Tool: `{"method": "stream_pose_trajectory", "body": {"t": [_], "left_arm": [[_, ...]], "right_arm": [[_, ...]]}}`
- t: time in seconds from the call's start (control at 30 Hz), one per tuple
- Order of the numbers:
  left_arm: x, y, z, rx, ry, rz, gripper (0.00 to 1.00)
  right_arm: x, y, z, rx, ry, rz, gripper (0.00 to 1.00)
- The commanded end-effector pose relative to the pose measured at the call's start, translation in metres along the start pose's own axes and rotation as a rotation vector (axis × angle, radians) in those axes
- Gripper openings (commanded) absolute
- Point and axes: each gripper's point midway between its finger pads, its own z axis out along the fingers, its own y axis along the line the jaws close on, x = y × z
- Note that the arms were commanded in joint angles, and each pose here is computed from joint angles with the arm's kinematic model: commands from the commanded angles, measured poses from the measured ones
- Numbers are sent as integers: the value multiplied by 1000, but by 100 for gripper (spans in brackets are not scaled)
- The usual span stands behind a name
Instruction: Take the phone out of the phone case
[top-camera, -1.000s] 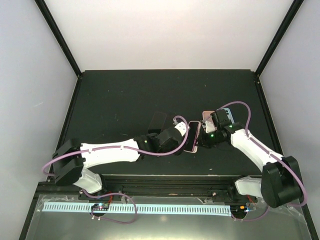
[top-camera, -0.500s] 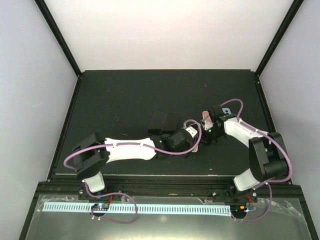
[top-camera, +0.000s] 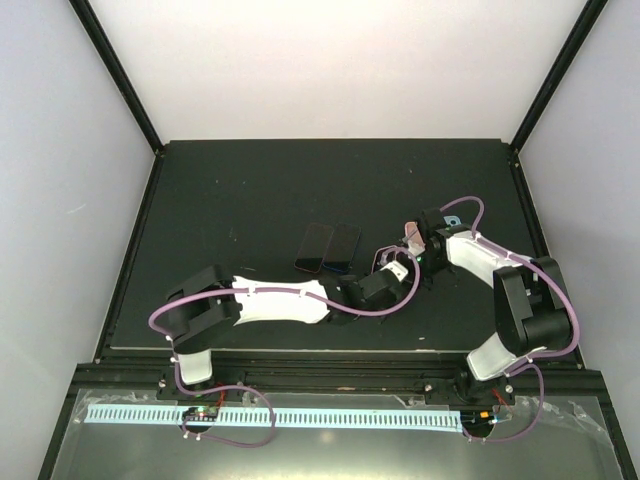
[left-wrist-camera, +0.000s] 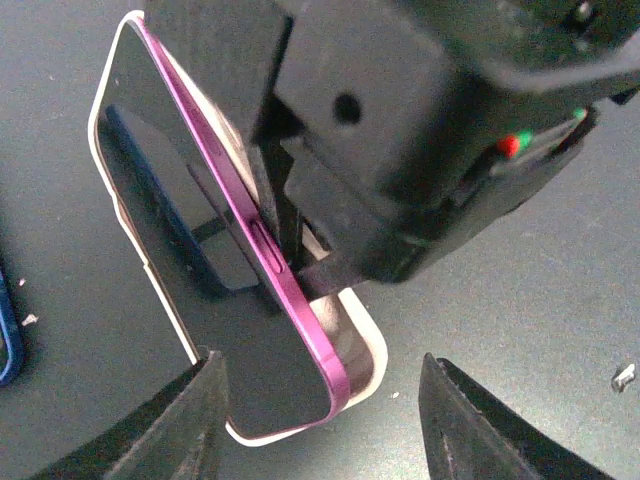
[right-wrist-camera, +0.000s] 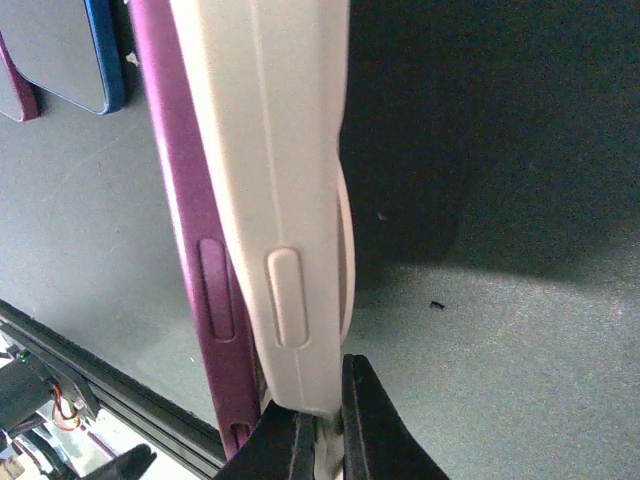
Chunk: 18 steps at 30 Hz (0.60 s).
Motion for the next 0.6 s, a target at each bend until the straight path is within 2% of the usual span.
{"method": "stream_pose_trajectory", "body": {"t": [0.0,0.1,0.23,0.57], "left_arm": [[-5,6,3,-86,6,19,51],[-1,11,4,-120,16,24,50],[0,14,5,-137,19,40,57],[1,27,8,-277,43,110,55]], "right_arm": [[-12,4,0,-8,-37,-35,1],[-13,3,0,-2,-43,-37,1],[-12,5,0,-15,-36,-34,1],[-11,6,0,-28,-33,-30,1]]}}
